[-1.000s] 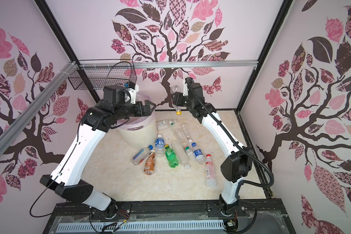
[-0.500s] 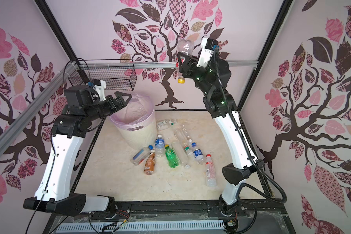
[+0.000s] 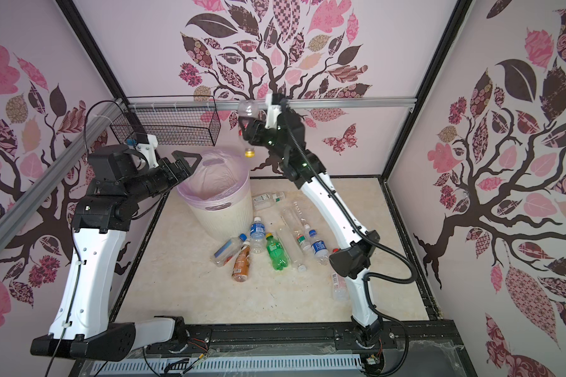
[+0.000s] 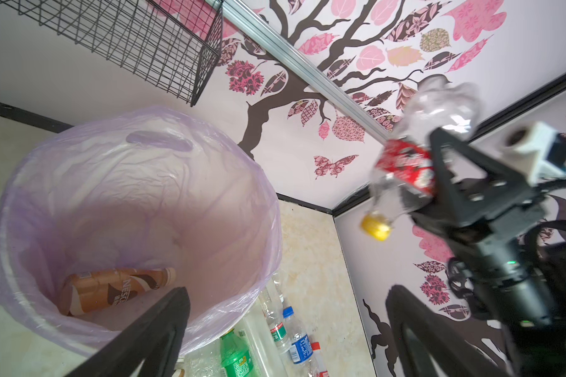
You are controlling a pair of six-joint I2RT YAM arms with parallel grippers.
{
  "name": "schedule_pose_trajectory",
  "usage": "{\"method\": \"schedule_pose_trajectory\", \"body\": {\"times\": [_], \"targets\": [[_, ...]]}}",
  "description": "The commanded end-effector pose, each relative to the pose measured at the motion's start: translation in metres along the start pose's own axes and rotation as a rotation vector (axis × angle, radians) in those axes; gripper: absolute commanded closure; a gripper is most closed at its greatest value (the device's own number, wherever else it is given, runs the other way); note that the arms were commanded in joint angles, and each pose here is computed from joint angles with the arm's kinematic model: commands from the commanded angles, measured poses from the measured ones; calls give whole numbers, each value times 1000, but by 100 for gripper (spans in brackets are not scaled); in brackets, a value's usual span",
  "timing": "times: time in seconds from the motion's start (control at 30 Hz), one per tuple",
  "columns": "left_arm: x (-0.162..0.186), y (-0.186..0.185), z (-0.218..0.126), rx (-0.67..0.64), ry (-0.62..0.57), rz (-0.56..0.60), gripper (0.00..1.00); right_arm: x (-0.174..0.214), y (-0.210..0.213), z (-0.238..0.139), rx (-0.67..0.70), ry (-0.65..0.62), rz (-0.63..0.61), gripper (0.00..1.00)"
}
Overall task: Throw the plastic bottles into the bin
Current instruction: 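Lift the red-label bottle with the right gripper over the bin and release it, then move both grippers back down toward the remaining bottles on the table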
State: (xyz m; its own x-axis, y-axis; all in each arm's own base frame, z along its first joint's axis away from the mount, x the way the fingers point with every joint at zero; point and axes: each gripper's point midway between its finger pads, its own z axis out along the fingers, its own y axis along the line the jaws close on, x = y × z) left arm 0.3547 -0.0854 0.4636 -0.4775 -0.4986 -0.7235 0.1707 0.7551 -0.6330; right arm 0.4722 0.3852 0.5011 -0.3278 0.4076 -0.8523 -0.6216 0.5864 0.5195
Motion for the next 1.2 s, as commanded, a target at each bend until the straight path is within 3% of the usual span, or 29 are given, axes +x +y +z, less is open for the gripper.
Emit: {"method": "schedule_pose_trajectory", "body": {"times": [0.0,0.07,0.37,0.83,1.17], "targets": [[3,6,-2,-14,-12,13,2,37,21,14,-72,103,1,33],[3,7,-3,-21,-16,18,2,34,22,13,-66,100,-8,20],[8,11,5,-12,9,-3,2,-23,25,-18,-27,-23,-69,1],[14,16,5,-29,10,9,2,-34,-44,-50,169,44,-103,0],[48,-12,27,-25,121,182,2,8,-120,-90,356,158,-146,1]]}}
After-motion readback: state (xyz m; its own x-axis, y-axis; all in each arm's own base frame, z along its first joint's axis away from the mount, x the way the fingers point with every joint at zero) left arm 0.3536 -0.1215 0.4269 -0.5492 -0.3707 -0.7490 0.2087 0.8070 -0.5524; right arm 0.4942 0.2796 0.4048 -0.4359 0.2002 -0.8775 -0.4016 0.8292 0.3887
